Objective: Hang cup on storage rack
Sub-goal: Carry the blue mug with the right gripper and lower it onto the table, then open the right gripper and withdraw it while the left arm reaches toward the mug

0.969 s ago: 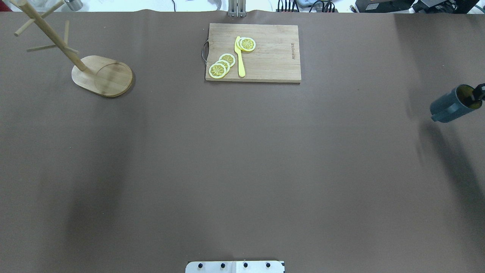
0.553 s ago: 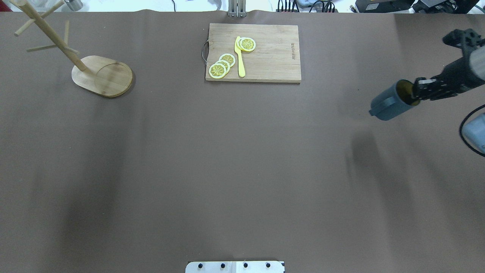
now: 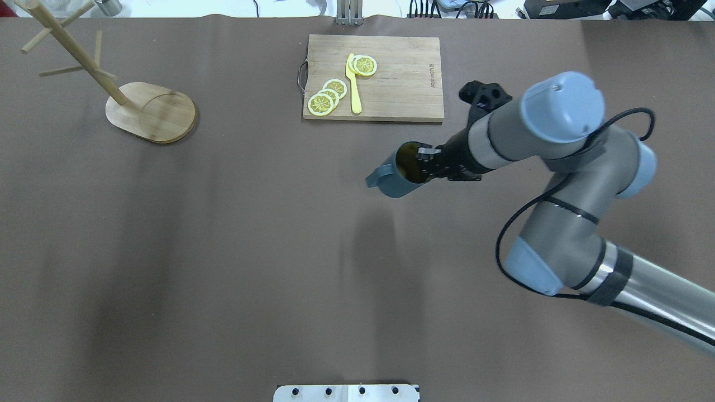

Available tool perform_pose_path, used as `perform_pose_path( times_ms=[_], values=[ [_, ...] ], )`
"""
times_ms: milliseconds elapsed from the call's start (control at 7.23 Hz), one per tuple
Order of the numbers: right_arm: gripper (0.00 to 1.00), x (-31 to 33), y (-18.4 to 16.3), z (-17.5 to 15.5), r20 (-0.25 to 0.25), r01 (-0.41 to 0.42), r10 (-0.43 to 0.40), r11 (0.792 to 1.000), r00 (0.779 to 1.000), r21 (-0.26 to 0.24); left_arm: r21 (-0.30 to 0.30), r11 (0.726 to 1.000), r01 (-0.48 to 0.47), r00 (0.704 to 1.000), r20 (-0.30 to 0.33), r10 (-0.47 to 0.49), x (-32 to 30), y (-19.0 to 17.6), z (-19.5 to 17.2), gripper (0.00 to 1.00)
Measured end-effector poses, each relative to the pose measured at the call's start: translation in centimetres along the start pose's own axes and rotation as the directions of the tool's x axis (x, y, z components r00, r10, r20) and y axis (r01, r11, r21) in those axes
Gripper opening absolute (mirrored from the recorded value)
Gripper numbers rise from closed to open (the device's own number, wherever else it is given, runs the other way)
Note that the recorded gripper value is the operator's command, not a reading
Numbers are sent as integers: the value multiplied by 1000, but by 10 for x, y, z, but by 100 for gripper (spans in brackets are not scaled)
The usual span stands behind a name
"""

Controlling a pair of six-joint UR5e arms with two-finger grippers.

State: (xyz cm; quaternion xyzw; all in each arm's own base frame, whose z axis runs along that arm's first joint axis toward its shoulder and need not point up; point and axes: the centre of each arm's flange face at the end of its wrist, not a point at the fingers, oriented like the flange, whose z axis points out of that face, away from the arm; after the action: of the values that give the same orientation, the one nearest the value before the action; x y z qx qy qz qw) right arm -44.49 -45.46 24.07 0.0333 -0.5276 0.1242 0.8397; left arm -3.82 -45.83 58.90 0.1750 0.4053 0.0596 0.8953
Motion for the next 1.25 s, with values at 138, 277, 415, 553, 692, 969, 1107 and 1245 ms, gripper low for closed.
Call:
perform_pose_path(
  times_ms=[138,277,415,553,692,969,1107,1245],
  values=[
    [0,-45,24,15,-13,-6,6,1000,1000,5,0,1000,0,1000,0,0,0,0,0,98],
    [14,-73,35,33,-35,-7,7,1000,999,8,0,1000,0,1000,-1,0,0,-1,0,98],
    [80,-89,38,53,-63,-8,9,1000,998,17,1,1000,-1,1000,-1,1,1,-2,0,98],
    [99,-96,39,67,-83,-5,7,1000,996,22,1,1000,-2,1000,-2,2,1,-2,0,98],
    [99,-99,40,74,-93,-1,4,1000,996,23,2,1000,-2,1000,-2,2,1,-3,0,98],
    [100,-102,42,74,-91,-1,3,1000,996,23,3,1000,-3,1000,-2,3,2,-3,0,98],
    [99,-105,44,69,-81,0,1,1000,997,22,4,1000,-2,1000,-3,2,2,-4,-1,98],
    [99,-106,43,53,-61,0,1,1000,998,21,9,1000,10,1000,-8,-10,5,-7,-2,98]
  ],
)
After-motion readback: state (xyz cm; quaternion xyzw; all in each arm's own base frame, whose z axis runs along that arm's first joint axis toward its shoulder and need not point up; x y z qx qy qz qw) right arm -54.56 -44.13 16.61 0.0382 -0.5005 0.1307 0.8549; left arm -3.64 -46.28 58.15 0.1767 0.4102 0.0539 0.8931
